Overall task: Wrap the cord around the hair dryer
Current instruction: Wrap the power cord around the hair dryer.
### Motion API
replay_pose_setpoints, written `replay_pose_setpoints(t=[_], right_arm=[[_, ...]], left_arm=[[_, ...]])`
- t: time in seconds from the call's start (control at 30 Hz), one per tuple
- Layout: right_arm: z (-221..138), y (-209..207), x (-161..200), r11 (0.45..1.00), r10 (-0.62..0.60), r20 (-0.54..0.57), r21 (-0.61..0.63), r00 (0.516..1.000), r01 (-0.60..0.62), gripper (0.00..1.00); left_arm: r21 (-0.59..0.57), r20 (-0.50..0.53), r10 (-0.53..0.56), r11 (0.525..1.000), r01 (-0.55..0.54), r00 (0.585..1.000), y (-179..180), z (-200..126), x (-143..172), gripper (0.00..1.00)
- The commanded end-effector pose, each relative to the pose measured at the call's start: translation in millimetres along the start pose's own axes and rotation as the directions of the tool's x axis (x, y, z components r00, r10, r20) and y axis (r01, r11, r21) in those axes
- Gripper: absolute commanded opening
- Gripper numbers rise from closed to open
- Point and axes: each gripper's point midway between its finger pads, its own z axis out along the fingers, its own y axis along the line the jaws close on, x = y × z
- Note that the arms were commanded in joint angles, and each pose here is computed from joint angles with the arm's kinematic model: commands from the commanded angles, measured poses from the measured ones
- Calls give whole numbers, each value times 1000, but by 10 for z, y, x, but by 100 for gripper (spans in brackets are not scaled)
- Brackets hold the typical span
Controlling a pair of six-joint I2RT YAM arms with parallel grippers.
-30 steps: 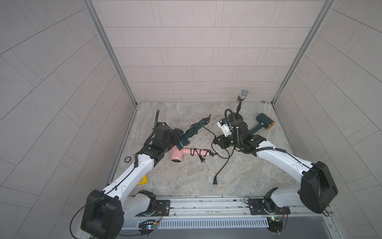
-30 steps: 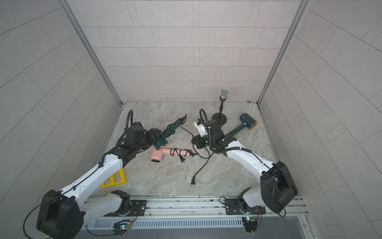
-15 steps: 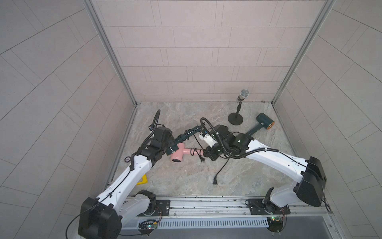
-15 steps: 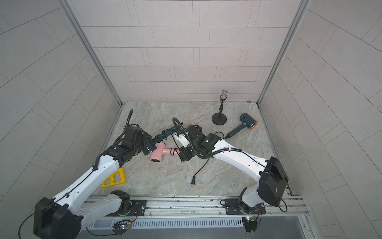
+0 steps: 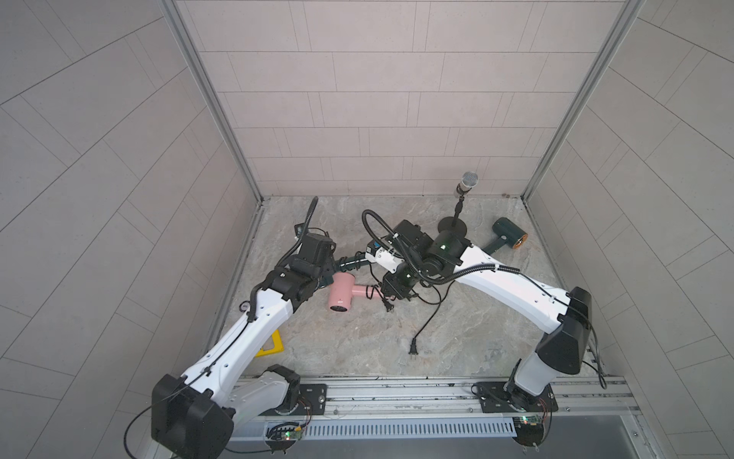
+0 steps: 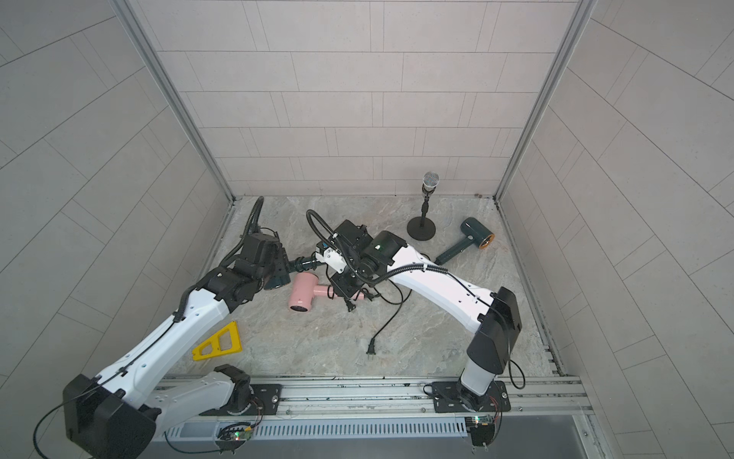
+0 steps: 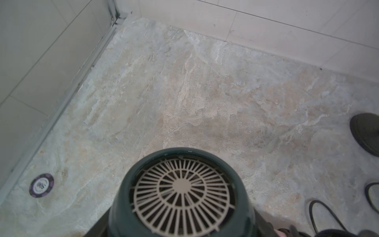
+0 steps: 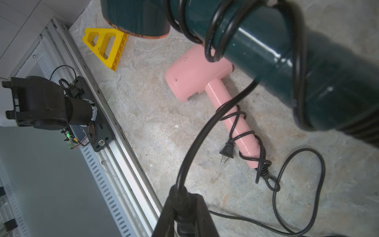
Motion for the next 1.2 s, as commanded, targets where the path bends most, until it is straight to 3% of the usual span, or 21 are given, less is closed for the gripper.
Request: replay_pose_setpoints(t=[0.0,0.1,0.27,0.4,0.53,0.73,0.9,1.03,1.1,1.17], right_arm=[[-168,-27,46,998,-54,-60,30,997,56,0],[-345,-246,42,989,-63,-93,130,994,74,0],[-549,-520,150,979,-72,-146,178,987,97,0],[-573,-660,318,958,-158,-229,199,960,205,0],[-618,-694,350,963,-189,-183,158,965,219,0],[-767,-539,172,992,-118,132,-34,984,124,0],[-824,-509,25,994,-20,368,-95,929,59,0],[-851,-567,-72,993,82,545,-118,834,-21,0],[-874,-598,-103,988,139,611,-142,779,-64,0],[-932,-615,-140,983,173,680,-160,713,-86,0]], left_arm=[[32,14,255,966,-255,967,-201,-105,-117,0],[84,-36,381,923,-377,924,-277,-121,13,0],[262,-48,508,837,-480,860,-460,-214,260,0],[524,-12,521,730,-439,853,-829,-454,467,0],[685,19,476,635,-359,879,-1109,-680,520,0],[813,46,273,549,-195,961,-1370,-854,348,0],[881,-14,-2,473,13,1000,-1484,-885,73,0],[909,-117,-269,358,212,956,-1512,-836,-138,0],[920,-150,-354,292,262,923,-1509,-827,-212,0],[912,-190,-422,259,319,886,-1473,-774,-252,0]])
